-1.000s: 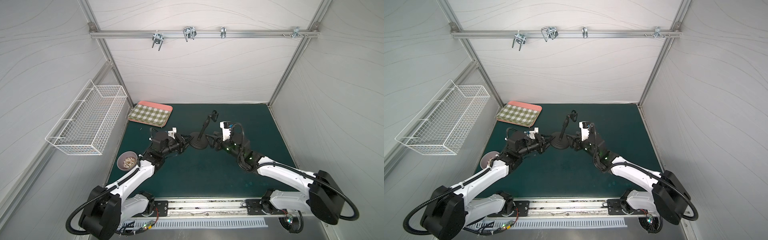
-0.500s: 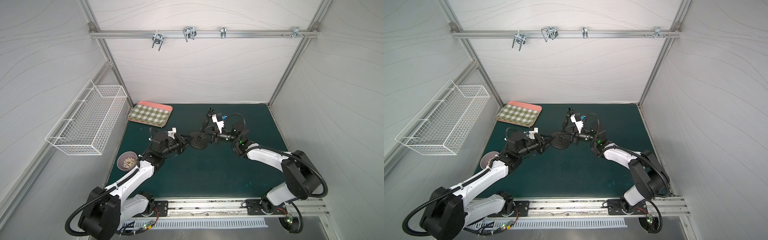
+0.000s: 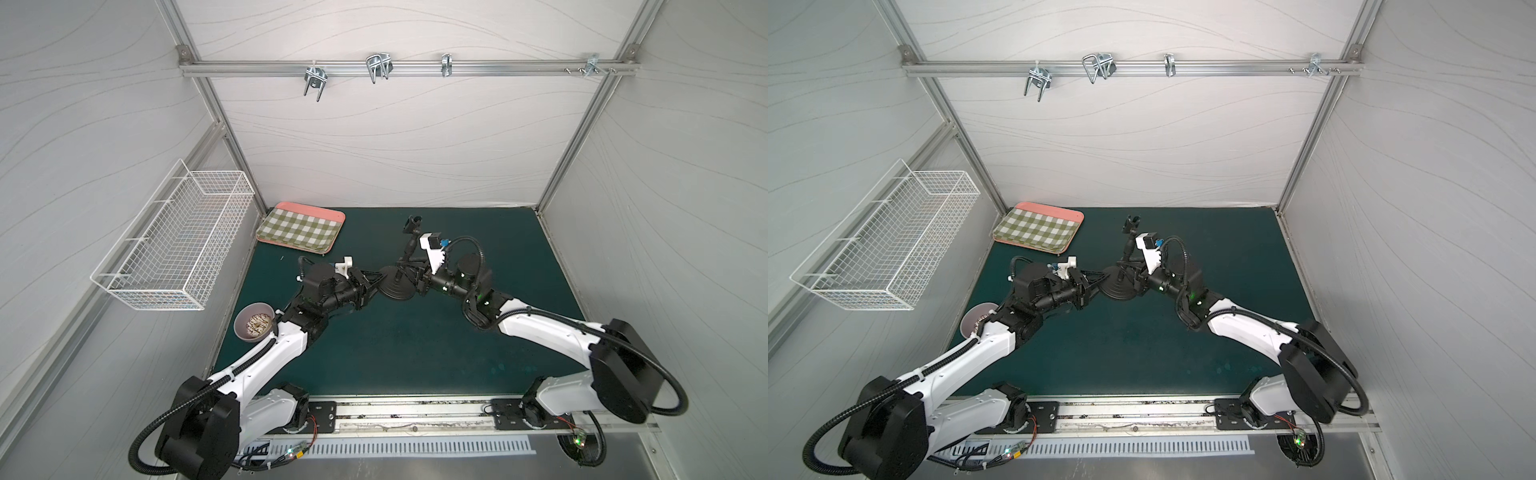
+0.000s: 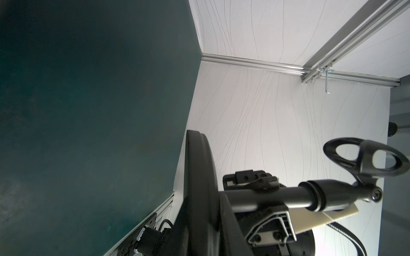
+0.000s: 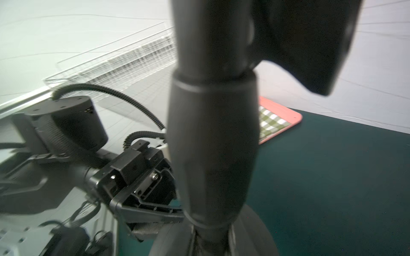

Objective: Assemble a microphone stand
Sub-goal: Screw the microphone stand pole into the microphone stand base.

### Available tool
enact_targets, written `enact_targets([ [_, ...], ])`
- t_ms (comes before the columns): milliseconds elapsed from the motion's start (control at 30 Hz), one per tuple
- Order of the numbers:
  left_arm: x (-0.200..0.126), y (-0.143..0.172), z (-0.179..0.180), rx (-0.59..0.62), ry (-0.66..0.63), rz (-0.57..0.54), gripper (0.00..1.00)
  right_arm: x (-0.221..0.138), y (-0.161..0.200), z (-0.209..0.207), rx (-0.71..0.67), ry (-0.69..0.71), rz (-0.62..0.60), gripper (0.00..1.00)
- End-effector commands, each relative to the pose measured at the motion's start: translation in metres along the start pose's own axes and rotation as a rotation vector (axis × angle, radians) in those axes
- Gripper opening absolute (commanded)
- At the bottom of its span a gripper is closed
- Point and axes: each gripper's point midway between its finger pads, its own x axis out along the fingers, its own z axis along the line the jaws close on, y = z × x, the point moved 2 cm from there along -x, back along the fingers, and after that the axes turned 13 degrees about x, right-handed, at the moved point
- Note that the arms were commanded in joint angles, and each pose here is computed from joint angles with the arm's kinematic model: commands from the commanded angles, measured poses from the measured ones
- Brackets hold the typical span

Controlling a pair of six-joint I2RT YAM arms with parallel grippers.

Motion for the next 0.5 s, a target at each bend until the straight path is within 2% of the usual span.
enact_targets([
  [0, -0.005, -0.011, -0.047, 0.095, 0.151, -0.046, 0.0, -0.012, 0.004, -0.001, 0.073, 0.311, -0.068, 0.0],
  [100, -0.004, -0.011, -0.047, 0.093, 0.153, -0.043, 0.0, -0.019, 0.006, -0.003, 0.172, 0.486, -0.136, 0.0],
  [167, -0.005, -0.011, -0.048, 0.096, 0.156, -0.042, 0.0, -0.019, 0.007, 0.002, 0.216, 0.547, -0.174, 0.1],
  [267, -0.005, -0.011, -0.047, 0.095, 0.152, -0.044, 0.0, -0.016, 0.005, 0.015, 0.232, 0.617, -0.217, 0.13],
  [300, -0.005, -0.01, -0.046, 0.093, 0.151, -0.043, 0.0, -0.015, 0.004, 0.019, 0.226, 0.63, -0.221, 0.2],
  [333, -0.005, -0.011, -0.046, 0.094, 0.152, -0.044, 0.0, -0.013, 0.004, 0.022, 0.219, 0.641, -0.216, 0.31],
  [433, -0.005, -0.011, -0.047, 0.094, 0.154, -0.044, 0.0, -0.016, 0.003, 0.023, 0.205, 0.649, -0.197, 0.46],
  [467, -0.005, -0.011, -0.048, 0.095, 0.154, -0.044, 0.0, -0.02, 0.002, 0.022, 0.2, 0.647, -0.203, 0.56],
])
